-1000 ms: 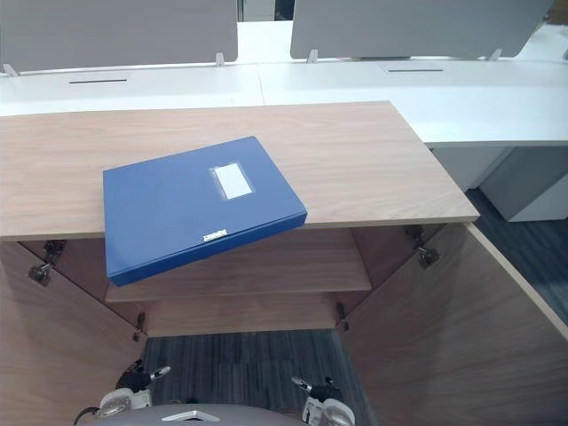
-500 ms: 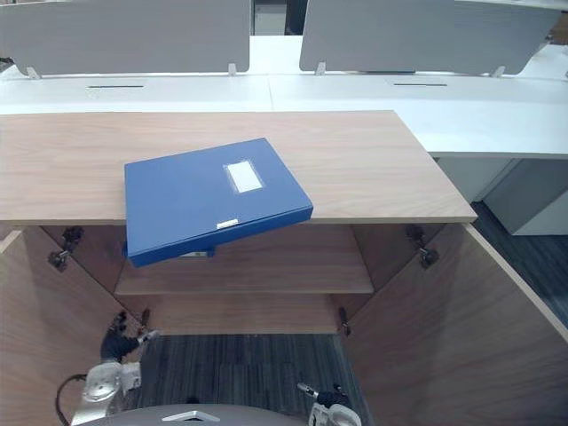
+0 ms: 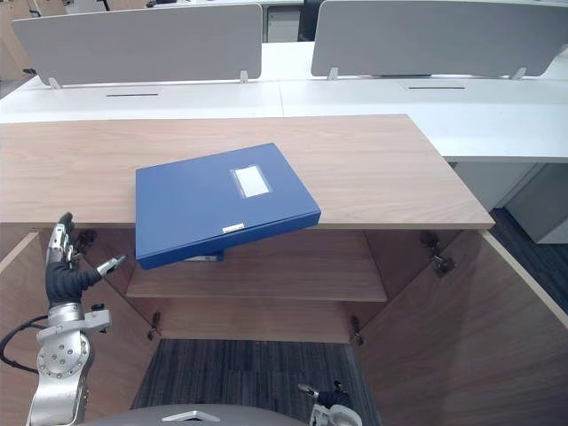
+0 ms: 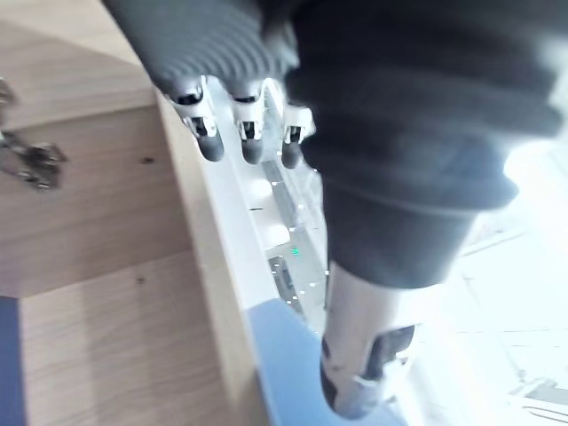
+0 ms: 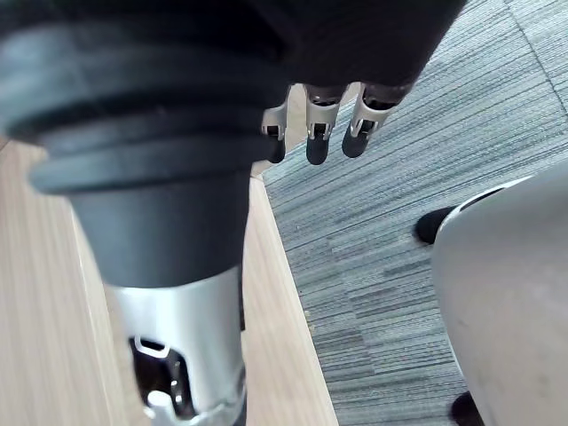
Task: Walk over to the cabinet, pick up the folder, carry it to the office cabinet, place the folder inside the office cabinet, then close the office cabinet door
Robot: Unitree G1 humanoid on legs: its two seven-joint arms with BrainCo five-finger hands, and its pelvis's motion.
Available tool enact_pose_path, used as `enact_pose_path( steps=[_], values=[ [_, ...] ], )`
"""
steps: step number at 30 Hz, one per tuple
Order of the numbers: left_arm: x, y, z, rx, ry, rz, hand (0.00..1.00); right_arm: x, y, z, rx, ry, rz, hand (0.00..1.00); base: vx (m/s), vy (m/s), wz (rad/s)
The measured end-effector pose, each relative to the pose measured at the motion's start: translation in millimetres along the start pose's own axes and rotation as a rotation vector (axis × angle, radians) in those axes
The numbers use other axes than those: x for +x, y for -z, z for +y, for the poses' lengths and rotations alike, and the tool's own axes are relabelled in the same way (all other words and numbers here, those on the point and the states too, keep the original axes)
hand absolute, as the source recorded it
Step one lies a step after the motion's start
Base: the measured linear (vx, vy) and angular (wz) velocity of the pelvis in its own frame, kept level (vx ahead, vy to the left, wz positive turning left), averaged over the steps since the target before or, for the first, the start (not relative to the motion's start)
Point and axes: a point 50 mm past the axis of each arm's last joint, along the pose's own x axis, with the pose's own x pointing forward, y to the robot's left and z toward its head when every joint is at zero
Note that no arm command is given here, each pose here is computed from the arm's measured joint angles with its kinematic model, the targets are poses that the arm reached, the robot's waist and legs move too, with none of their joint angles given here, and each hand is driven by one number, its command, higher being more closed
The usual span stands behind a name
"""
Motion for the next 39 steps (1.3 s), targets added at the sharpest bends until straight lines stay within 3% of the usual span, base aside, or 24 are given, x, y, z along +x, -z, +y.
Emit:
enact_pose_path(
  steps=[8, 20, 33, 39],
  values=[
    [4, -26, -2, -0.003, 0.058, -0.137, 0.0, 0, 1, 0, -0.035, -0.007, 0.004, 0.0, -0.02, 0.001, -0.02],
    [3, -54, -23, -0.003, 0.26, -0.297, 0.0, 0, 8, -4, -0.076, -0.023, 0.04, 0.0, -0.03, 0.003, 0.0],
    [-9, -68, -71, 0.304, 0.472, -0.526, 0.0, 5, 4, -11, -0.127, -0.01, 0.052, 0.0, 0.0, 0.0, -0.01],
    [-8, -51, -81, 0.5, 0.534, -0.556, 0.0, 4, 7, -18, -0.141, 0.006, 0.063, 0.0, 0.0, -0.001, 0.01]
  ],
)
